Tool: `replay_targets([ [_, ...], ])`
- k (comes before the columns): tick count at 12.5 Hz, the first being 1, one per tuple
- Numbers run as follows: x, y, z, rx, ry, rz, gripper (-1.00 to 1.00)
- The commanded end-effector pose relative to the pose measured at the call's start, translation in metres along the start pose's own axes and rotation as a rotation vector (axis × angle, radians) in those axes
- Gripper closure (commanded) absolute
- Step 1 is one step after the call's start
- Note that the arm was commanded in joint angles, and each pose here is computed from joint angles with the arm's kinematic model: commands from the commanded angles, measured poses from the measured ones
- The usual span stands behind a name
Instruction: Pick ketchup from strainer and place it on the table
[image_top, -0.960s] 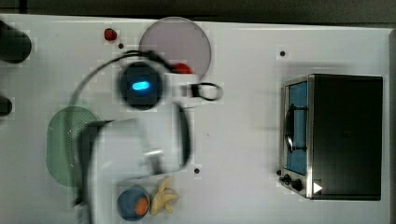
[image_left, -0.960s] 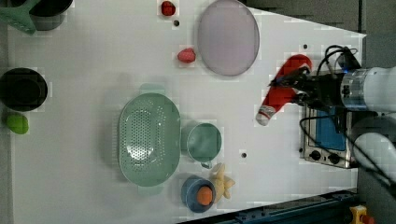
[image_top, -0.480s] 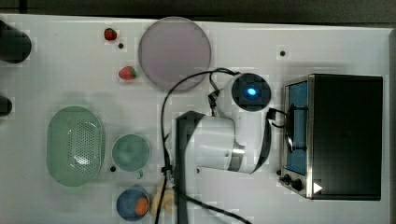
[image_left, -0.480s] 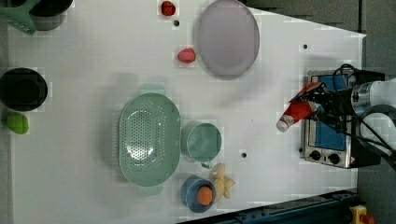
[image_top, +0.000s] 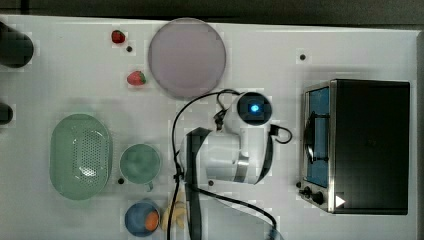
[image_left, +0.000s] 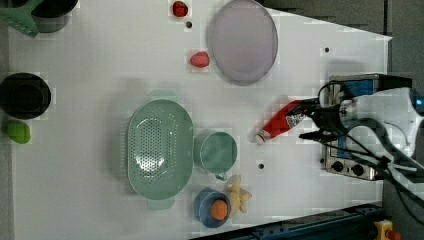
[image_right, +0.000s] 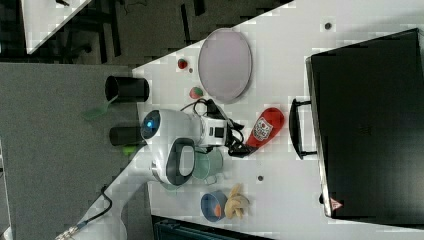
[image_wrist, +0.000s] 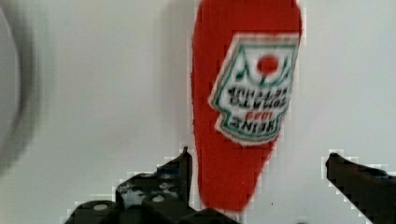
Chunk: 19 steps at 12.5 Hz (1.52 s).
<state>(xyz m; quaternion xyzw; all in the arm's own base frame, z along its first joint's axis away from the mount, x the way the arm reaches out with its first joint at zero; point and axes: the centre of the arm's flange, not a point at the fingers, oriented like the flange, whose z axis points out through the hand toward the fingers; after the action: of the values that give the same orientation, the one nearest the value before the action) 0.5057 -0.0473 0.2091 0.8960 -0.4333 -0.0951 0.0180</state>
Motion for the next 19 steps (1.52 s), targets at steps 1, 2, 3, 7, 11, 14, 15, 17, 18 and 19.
replay_targets([
  [1, -0.016, -0.023, -0.059, 0.073, 0.079, -0.089, -1.0],
  [2, -0.018, -0.027, -0.087, 0.09, 0.102, -0.095, -1.0],
  [3, -0.021, -0.03, -0.117, 0.099, 0.116, -0.099, -1.0],
  [7, -0.034, -0.038, -0.233, 0.119, 0.146, -0.081, -1.0],
  [11, -0.055, -0.044, -0.32, 0.124, 0.156, -0.111, -1.0],
  [14, -0.061, -0.032, -0.353, 0.076, 0.113, -0.101, -1.0],
  [15, -0.061, -0.029, -0.358, 0.071, 0.107, -0.098, -1.0],
  [17, -0.055, -0.026, -0.361, 0.084, 0.118, -0.087, -1.0],
  [18, -0.053, -0.025, -0.36, 0.084, 0.117, -0.083, -1.0],
  [19, -0.051, -0.025, -0.358, 0.08, 0.114, -0.081, -1.0],
])
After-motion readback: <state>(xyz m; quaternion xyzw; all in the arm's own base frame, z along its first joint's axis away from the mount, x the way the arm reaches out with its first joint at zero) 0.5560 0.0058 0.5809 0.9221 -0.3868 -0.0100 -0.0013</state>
